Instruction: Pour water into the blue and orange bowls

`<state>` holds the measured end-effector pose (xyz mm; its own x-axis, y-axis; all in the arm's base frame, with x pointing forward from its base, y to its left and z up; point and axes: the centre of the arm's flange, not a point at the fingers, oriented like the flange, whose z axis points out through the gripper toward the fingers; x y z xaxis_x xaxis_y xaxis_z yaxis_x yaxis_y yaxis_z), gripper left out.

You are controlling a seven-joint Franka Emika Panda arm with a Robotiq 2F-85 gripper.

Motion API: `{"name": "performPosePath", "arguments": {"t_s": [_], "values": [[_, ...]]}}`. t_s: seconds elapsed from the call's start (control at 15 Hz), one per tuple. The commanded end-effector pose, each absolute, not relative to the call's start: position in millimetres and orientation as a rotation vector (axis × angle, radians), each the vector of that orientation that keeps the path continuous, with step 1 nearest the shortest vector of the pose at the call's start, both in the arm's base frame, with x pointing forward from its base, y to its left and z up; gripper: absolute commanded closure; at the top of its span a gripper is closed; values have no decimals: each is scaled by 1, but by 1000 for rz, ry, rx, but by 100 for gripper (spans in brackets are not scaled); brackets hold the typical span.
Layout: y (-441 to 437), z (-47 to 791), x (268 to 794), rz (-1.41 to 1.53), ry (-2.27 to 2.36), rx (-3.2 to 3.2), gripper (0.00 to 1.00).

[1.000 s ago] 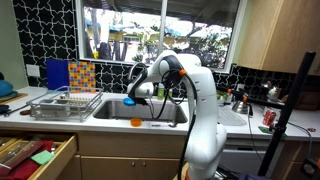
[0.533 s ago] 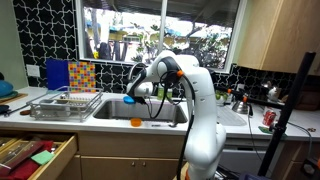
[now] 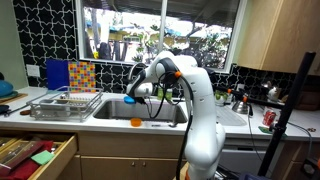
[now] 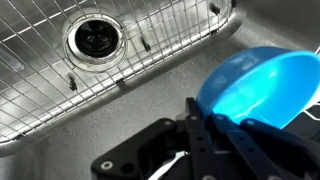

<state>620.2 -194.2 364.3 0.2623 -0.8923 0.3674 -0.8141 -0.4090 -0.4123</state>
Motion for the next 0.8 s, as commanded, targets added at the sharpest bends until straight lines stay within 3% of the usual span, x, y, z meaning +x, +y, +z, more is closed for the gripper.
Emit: {"name": "performPosePath", "arguments": {"t_s": [0.0,0.73], "values": [[-192,367,625,-818,1640,-2405,99],[-194,371,635,-817,1619,-2474,99]]}}
